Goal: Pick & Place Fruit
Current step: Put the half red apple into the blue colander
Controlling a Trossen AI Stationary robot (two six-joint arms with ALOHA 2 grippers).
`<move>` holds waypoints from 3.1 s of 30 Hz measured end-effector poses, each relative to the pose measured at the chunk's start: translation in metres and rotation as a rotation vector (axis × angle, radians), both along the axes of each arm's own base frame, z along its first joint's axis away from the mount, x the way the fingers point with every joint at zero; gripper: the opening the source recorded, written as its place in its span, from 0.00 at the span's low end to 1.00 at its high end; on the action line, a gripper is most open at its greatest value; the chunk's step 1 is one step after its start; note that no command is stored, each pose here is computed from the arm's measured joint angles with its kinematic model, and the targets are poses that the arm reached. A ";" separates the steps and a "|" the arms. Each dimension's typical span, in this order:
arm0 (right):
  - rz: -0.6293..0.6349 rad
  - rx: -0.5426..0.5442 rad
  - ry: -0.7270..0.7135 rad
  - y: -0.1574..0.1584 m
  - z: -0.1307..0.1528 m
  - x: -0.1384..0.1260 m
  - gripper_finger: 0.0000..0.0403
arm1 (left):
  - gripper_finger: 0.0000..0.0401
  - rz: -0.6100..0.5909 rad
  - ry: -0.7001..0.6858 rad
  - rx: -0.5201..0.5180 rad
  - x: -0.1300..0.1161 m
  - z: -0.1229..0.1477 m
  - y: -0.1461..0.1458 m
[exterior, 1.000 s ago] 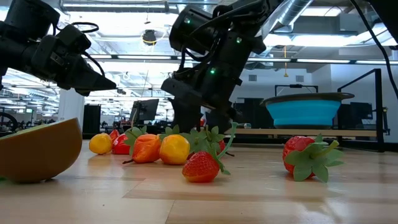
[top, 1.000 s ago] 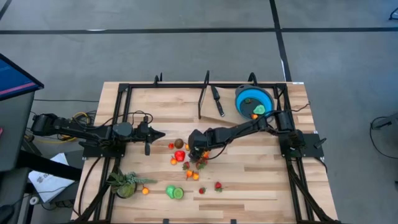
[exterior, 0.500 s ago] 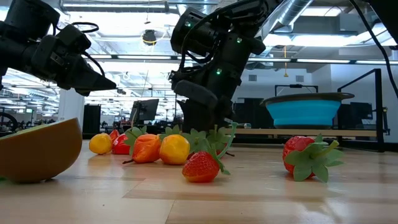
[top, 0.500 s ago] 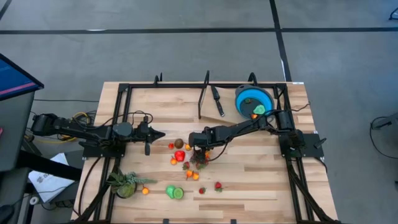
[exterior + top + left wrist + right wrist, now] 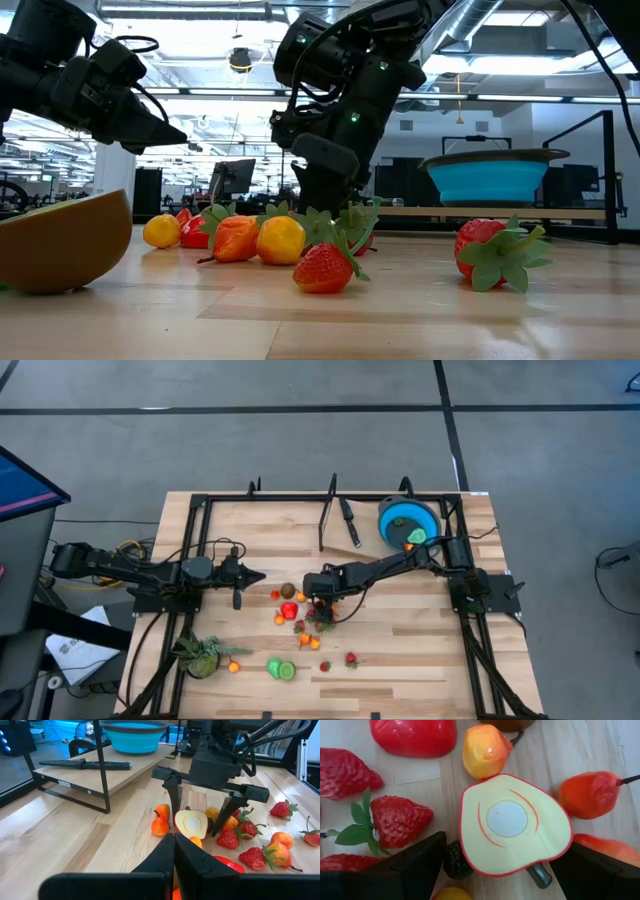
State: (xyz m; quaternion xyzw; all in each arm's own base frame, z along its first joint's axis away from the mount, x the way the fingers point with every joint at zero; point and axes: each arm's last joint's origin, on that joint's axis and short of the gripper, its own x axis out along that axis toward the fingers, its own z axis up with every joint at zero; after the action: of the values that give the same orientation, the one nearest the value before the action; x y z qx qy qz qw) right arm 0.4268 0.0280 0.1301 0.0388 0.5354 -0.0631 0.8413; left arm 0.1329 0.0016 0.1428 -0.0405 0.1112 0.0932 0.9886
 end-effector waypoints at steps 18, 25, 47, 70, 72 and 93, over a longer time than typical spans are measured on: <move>0.137 -0.074 0.048 0.000 0.015 0.004 0.83 | 0.00 0.000 0.001 0.000 0.000 0.000 0.000; 0.159 -0.085 0.052 -0.001 0.015 0.004 0.86 | 0.00 0.000 0.001 0.000 0.000 0.000 0.000; 0.273 -0.198 0.019 -0.005 0.018 0.009 0.93 | 0.00 0.000 0.001 0.000 0.000 0.000 0.000; 0.279 -0.174 -0.012 -0.004 0.019 0.011 0.81 | 0.00 0.000 0.002 0.000 0.000 0.000 0.000; 0.277 -0.175 -0.022 -0.005 0.019 0.012 0.79 | 0.00 0.000 0.001 0.000 0.000 0.000 0.000; 0.273 -0.152 -0.020 -0.011 0.020 0.012 0.71 | 0.00 0.000 0.002 0.000 0.000 0.000 0.000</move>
State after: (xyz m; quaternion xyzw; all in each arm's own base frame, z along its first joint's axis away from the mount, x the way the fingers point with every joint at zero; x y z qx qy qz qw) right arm 0.4387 0.0171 0.1497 -0.0974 0.5209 0.0121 0.8480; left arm 0.1328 0.0016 0.1426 -0.0404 0.1121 0.0932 0.9885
